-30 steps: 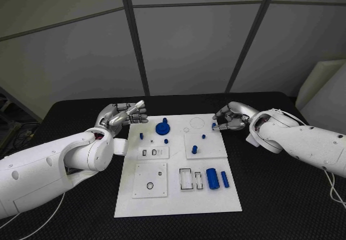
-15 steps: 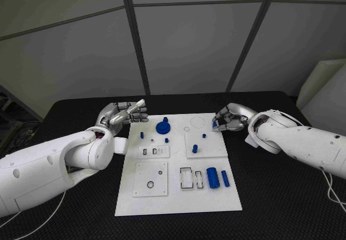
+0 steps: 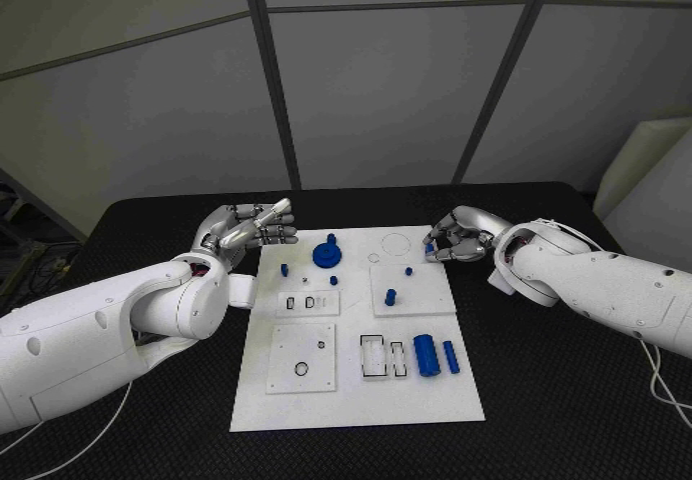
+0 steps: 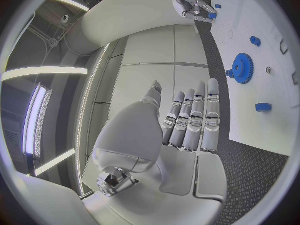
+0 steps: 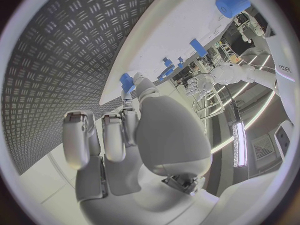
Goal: Assemble the parts on the task board
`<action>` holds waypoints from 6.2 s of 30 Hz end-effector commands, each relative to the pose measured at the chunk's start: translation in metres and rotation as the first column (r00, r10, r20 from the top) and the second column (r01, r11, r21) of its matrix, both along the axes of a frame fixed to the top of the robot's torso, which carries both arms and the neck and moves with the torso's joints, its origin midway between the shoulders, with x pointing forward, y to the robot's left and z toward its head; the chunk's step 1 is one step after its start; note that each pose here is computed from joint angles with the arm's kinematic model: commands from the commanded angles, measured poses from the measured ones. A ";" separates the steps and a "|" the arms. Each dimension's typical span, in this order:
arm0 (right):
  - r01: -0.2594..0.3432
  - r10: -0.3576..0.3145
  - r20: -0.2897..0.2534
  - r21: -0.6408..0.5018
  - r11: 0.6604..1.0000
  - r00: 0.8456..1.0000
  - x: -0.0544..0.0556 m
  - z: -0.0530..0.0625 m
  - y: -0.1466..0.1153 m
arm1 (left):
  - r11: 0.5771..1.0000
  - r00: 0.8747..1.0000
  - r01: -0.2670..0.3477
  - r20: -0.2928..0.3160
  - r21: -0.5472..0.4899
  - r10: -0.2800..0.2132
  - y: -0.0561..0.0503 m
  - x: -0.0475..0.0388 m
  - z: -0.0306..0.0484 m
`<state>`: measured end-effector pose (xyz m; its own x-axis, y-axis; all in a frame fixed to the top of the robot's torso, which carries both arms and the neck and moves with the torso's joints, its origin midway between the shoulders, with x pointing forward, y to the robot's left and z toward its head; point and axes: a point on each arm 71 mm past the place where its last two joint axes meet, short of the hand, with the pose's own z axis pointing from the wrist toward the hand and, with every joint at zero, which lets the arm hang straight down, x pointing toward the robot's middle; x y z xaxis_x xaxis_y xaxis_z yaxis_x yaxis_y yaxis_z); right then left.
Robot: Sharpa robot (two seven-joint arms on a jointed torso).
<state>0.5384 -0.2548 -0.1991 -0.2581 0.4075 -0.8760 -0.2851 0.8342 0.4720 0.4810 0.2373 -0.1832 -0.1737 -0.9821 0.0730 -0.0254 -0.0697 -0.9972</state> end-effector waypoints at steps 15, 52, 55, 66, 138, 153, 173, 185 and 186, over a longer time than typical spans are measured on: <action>0.005 -0.005 0.002 -0.022 1.000 1.000 0.002 -0.001 -0.001 | 1.000 1.000 0.016 0.000 0.001 -0.016 -0.001 0.0000 0.0007; 0.063 -0.071 0.082 0.087 0.994 0.994 0.002 0.007 -0.004 | 1.000 1.000 0.014 -0.001 0.001 -0.014 -0.001 0.0001 0.0006; 0.070 -0.080 0.092 0.105 0.992 0.993 -0.001 0.010 -0.002 | 1.000 1.000 0.014 -0.001 0.002 -0.013 -0.001 0.0001 0.0006; 0.000 -0.017 0.108 0.155 0.988 0.994 -0.034 0.027 0.047 | 1.000 1.000 0.008 -0.001 0.005 -0.008 0.002 0.0002 0.0007; -0.245 0.259 0.068 -0.164 0.956 0.964 -0.083 -0.033 0.216 | 1.000 1.000 0.011 -0.003 0.004 -0.011 -0.001 0.0035 0.0012; -0.249 0.262 0.055 -0.175 0.952 0.963 -0.083 -0.034 0.216 | 1.000 1.000 0.010 -0.004 0.004 -0.010 -0.002 0.0040 0.0009; -0.243 0.255 0.049 -0.180 0.953 0.966 -0.083 -0.034 0.216 | 1.000 1.000 0.010 -0.005 0.004 -0.010 -0.002 0.0045 0.0006; -0.225 0.236 0.078 -0.127 0.966 0.969 -0.085 -0.030 0.216 | 1.000 1.000 0.009 -0.006 0.004 -0.009 -0.002 0.0049 0.0003; -0.224 0.235 0.084 -0.118 0.967 0.968 -0.086 -0.030 0.217 | 1.000 1.000 0.009 -0.006 0.004 -0.009 -0.002 0.0049 0.0002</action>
